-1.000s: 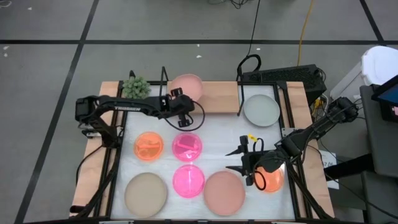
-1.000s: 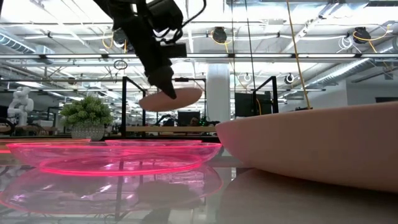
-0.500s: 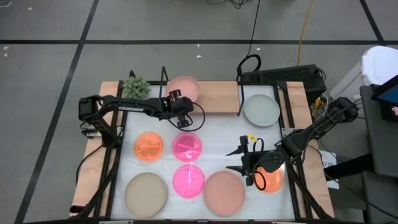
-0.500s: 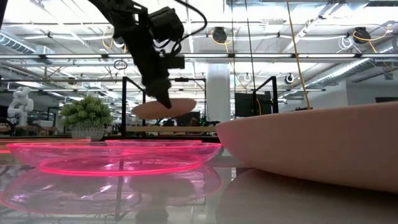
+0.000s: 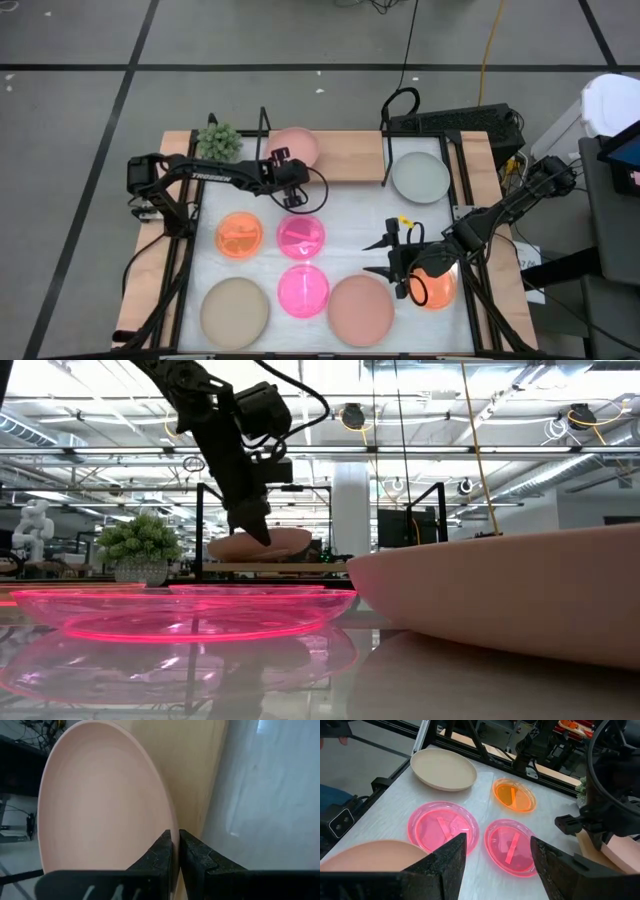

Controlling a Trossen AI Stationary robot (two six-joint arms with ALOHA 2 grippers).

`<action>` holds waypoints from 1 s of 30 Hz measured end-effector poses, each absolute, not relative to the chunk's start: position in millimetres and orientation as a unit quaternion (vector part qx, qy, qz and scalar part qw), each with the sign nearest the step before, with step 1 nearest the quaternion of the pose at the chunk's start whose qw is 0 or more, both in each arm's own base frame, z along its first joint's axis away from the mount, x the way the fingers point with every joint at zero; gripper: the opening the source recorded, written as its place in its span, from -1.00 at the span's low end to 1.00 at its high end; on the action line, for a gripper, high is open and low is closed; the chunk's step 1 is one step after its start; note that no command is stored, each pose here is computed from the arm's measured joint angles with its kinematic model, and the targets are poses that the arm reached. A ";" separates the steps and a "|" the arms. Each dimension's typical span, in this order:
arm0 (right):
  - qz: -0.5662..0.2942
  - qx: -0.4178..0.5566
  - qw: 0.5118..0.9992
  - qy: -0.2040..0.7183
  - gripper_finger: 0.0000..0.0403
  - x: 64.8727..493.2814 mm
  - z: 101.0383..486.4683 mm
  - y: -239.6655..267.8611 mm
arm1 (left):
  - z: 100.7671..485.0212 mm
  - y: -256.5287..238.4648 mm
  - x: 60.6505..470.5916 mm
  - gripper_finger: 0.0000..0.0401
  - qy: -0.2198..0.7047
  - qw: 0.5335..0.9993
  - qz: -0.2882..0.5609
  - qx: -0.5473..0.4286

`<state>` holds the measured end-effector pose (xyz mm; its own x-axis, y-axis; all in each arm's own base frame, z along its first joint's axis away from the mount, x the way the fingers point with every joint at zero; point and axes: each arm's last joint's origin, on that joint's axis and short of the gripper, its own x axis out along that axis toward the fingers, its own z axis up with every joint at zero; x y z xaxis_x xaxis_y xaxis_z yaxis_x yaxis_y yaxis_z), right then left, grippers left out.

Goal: Place and stack plates onto a shelf
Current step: Put the top light orange plate on the shelf

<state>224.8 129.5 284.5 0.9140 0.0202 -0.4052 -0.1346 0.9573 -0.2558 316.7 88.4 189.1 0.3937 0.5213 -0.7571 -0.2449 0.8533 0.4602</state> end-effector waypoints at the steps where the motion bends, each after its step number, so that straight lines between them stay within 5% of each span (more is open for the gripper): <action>1: 0.040 -0.141 0.968 0.204 0.00 224.8 284.5 129.5 | 187.7 88.2 316.8 -0.85 0.495 0.827 0.231 0.137; 24: 0.040 -0.140 0.968 0.204 0.00 224.8 284.5 129.6 | 186.5 93.0 317.4 -0.84 0.475 0.845 0.222 0.101; 30: 0.041 -0.140 0.968 0.203 0.00 224.8 284.5 129.6 | 186.4 92.7 317.5 -0.67 0.470 0.849 0.226 0.081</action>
<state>224.8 129.6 284.5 0.9139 0.0213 -0.4054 -0.1357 0.9572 -0.2555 317.5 92.7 186.4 0.4547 0.4606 -0.7623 -0.3086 0.8844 0.3503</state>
